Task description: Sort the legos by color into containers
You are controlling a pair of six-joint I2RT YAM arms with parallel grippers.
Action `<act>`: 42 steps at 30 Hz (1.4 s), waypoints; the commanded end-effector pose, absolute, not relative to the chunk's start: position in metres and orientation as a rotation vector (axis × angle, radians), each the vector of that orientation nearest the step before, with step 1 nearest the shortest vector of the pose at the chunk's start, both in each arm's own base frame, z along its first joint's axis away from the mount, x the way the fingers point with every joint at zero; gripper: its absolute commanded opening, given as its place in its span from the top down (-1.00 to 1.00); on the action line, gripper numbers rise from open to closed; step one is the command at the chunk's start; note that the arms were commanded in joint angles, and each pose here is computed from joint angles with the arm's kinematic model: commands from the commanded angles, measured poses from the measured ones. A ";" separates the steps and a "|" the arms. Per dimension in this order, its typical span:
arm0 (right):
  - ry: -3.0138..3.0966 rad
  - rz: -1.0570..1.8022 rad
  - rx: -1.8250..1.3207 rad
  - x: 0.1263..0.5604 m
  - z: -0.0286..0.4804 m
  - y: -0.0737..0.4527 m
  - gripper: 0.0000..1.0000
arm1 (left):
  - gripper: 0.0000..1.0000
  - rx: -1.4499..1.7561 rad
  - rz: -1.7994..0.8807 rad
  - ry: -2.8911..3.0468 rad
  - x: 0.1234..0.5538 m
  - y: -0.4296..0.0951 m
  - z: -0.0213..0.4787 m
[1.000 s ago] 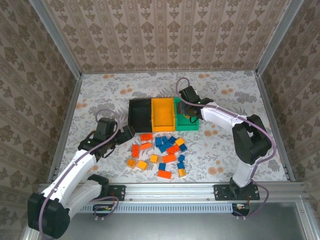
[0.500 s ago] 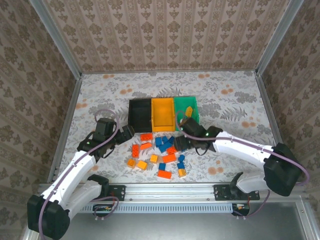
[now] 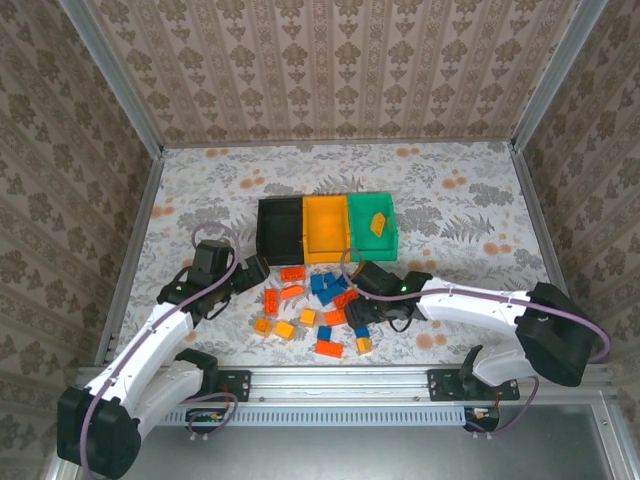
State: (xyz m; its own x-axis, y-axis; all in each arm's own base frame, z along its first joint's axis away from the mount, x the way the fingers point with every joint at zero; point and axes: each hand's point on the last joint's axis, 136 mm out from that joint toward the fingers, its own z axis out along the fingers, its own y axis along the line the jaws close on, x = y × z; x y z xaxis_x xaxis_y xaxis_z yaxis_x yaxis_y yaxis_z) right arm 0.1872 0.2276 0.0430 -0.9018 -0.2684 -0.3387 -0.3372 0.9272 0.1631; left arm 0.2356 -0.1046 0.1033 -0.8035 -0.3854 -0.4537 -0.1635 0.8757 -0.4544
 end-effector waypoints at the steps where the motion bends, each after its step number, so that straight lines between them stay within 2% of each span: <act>1: 2.787 0.277 -0.417 0.191 0.035 0.230 -0.54 | -0.99 -0.387 -0.539 2.495 0.235 -0.103 0.100; 6: 2.799 0.157 -0.377 0.194 0.023 0.214 -0.46 | -1.00 -0.392 -0.547 2.494 0.236 -0.104 0.099; 12: 2.783 0.131 -0.288 0.197 0.022 0.198 0.01 | -1.00 -0.394 -0.545 2.499 0.236 -0.103 0.098; 15: 2.783 0.138 -0.256 0.200 0.023 0.193 0.03 | -1.00 -0.395 -0.549 2.498 0.236 -0.104 0.098; 18: 2.801 0.136 -0.247 0.199 0.018 0.191 -0.08 | -1.00 -0.396 -0.547 2.504 0.236 -0.104 0.096; 20: 2.804 0.142 -0.249 0.199 0.017 0.192 -0.08 | -1.00 -0.397 -0.546 2.506 0.235 -0.104 0.096; 27: 2.787 0.175 -0.255 0.200 0.025 0.193 0.27 | -1.00 -0.396 -0.545 2.506 0.236 -0.104 0.096; 31: 2.675 0.272 -0.295 0.214 0.078 0.205 0.37 | -1.00 -0.386 -0.550 2.500 0.237 -0.105 0.100; 36: 2.529 0.379 -0.371 0.246 0.144 0.239 0.37 | -1.00 -0.389 -0.555 2.490 0.235 -0.104 0.103; 42: 2.481 0.407 -0.408 0.296 0.158 0.292 0.36 | -0.99 -0.416 -0.525 2.505 0.227 -0.097 0.098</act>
State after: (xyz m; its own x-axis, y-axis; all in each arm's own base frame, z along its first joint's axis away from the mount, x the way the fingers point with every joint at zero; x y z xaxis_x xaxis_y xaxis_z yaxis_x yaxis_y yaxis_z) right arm 0.2822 0.2795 0.1746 -0.7773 -0.1371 -0.6140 -0.3466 0.9078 0.2361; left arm 0.2351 -0.1037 0.1037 -0.7987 -0.3926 -0.4560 -0.1623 0.8703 -0.4651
